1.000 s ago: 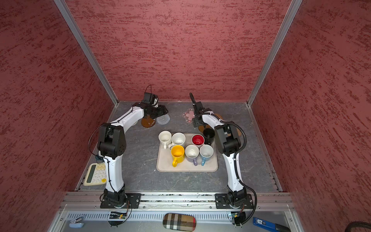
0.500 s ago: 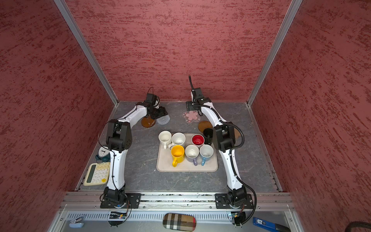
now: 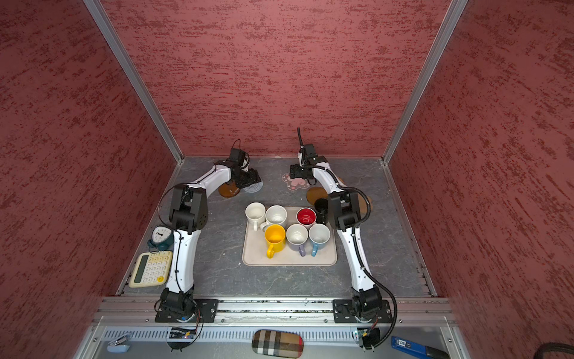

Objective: Place cups on coasters
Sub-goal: Move the coaster to the top-center of the table.

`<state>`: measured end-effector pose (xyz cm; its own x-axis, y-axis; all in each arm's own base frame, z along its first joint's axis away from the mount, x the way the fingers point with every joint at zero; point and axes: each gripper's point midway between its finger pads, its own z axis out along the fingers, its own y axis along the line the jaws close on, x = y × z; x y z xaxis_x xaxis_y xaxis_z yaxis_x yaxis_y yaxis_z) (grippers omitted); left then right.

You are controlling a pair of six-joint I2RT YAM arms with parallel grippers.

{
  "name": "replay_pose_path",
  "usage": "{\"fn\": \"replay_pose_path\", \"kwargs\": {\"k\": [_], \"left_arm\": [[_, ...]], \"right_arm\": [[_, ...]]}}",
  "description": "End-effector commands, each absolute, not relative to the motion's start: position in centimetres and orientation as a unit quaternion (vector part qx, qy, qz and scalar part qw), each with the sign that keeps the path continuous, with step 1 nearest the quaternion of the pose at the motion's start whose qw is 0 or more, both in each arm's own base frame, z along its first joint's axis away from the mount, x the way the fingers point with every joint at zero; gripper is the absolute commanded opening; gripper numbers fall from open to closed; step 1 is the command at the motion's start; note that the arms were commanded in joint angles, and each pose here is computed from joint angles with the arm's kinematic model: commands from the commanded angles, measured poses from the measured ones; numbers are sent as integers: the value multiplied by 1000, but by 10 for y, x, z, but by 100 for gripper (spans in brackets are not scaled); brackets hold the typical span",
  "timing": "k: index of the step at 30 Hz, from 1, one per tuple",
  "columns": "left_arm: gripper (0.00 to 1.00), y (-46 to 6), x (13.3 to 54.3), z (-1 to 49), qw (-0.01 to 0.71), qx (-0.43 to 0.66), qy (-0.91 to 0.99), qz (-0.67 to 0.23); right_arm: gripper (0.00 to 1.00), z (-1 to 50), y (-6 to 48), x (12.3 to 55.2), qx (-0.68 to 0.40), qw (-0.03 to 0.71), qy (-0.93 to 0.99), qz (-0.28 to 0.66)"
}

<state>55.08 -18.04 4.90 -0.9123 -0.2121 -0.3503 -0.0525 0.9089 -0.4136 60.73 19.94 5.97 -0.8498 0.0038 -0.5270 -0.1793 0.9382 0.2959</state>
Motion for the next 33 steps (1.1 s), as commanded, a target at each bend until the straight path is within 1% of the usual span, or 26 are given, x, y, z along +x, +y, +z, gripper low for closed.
{"fn": "replay_pose_path", "kwargs": {"k": [1, 10, 16, 19, 21, 24, 29, 33], "left_arm": [[69, -200, 543, 33, 184, -54, 959, -210], [69, -215, 533, 20, 170, -51, 960, -215], [69, -227, 532, 26, 173, -45, 958, -224], [69, -231, 533, 35, 178, -41, 956, -228], [74, -231, 536, 51, 194, -39, 952, -233], [78, -229, 541, 81, 219, -36, 944, -245], [80, -230, 543, 142, 273, -27, 922, -272], [81, -231, 537, 178, 300, -17, 909, -289]], "right_arm": [[88, 73, 195, 616, -36, 283, 940, 187], [89, 73, 181, 620, -23, 285, 939, 190], [89, 71, 178, 621, -19, 283, 939, 195], [87, 65, 178, 619, -21, 277, 941, 195], [86, 60, 178, 618, -22, 272, 942, 194], [85, 55, 178, 616, -22, 266, 944, 193], [85, 48, 170, 619, -14, 266, 946, 182], [89, 43, 168, 622, -11, 268, 946, 182]]}}
